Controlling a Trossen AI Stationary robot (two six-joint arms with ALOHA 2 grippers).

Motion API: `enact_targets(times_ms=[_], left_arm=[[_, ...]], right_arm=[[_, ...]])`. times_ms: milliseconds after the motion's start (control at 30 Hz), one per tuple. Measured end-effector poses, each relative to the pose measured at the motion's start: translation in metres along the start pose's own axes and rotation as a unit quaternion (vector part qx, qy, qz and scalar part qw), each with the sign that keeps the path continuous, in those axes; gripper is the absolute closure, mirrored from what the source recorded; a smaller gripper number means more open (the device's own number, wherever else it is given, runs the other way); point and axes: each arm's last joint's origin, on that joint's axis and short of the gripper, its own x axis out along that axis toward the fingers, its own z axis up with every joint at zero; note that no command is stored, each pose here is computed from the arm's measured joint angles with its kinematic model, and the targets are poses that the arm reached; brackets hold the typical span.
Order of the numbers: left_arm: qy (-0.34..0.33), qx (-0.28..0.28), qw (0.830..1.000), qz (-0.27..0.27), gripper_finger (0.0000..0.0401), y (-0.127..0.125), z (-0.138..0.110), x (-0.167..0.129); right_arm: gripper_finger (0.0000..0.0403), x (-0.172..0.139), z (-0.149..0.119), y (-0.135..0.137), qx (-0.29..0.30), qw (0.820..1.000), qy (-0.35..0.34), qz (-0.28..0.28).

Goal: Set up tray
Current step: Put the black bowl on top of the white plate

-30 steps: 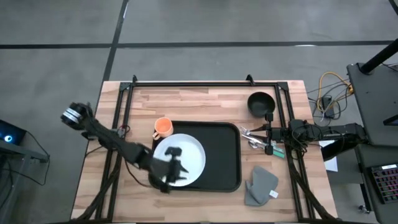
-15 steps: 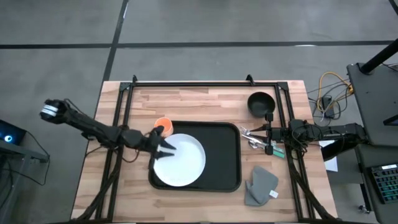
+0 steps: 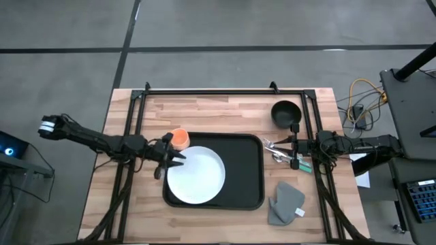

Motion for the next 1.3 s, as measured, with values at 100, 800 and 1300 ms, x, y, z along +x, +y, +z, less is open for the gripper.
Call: enact_targets(times_ms=[100,800,1300], left_arm=[[-0.019,0.003,1.000,-0.001,0.0300,0.000,-0.003,-0.008],[-0.108,0.055,0.993,-0.007,0.0300,0.000,-0.012,-0.054],[-0.083,0.093,0.992,-0.004,0.0300,0.001,-0.018,-0.056]], right_arm=[[0.0335,0.000,0.000,0.000,0.000,1.000,0.000,0.000],[0.0335,0.000,0.000,0.000,0.000,1.000,0.000,0.000],[0.0335,0.000,0.000,0.000,0.000,1.000,0.000,0.000]])
